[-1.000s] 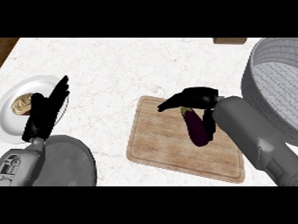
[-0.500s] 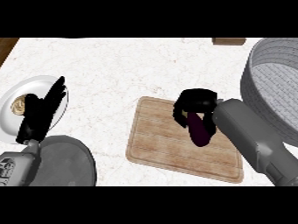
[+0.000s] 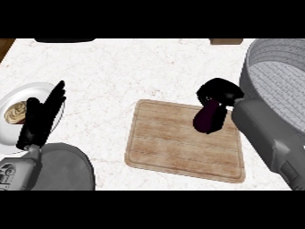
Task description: Pick the eggplant from the cutting board and place it in the basket
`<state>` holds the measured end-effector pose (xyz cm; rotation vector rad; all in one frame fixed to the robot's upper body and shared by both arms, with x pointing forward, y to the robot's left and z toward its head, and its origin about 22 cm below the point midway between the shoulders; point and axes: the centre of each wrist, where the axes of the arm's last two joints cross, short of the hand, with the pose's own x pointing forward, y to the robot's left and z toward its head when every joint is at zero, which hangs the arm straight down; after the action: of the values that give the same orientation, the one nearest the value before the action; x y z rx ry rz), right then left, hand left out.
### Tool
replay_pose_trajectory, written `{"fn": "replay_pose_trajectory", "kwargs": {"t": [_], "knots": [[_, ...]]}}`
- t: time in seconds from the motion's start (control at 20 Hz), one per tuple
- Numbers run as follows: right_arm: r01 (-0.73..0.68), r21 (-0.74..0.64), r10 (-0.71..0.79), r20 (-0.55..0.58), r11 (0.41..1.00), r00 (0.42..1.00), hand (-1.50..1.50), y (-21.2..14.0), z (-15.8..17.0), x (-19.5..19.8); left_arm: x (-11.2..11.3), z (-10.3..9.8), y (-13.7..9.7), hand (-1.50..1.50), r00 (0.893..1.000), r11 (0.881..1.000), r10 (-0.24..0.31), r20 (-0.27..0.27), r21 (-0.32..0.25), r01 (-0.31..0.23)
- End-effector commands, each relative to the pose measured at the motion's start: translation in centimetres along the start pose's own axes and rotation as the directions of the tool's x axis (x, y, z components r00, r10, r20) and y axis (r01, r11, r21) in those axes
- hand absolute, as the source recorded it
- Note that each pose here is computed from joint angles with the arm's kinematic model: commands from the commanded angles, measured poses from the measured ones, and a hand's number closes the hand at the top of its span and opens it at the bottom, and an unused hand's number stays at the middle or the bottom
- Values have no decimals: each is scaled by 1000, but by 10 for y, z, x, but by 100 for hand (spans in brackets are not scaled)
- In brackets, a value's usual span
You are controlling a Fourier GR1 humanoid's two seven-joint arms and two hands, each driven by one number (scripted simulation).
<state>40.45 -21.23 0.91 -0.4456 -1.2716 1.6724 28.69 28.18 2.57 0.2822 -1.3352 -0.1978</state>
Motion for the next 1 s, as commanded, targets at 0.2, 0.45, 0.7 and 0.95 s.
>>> {"fn": "replay_pose_trajectory", "kwargs": {"t": [0.2, 0.45, 0.7, 0.95], "knots": [[109, -297, -221, -378, 949, 899, 150, 0, -30, 58, -6, 1, 9, 0, 1000, 1000, 0, -5, 24, 0], [231, -501, -393, -246, 834, 886, 150, -71, -23, 93, -15, 6, 13, 0, 1000, 999, -6, -15, 32, 6], [373, -697, -559, -49, 613, 828, 150, -132, 3, 134, -11, 4, 17, 0, 1000, 999, 8, -25, 43, -7], [321, -767, -555, -56, 556, 830, 150, -176, 57, 169, 2, -6, 10, 0, 1000, 999, 19, -19, 26, -18]]}}
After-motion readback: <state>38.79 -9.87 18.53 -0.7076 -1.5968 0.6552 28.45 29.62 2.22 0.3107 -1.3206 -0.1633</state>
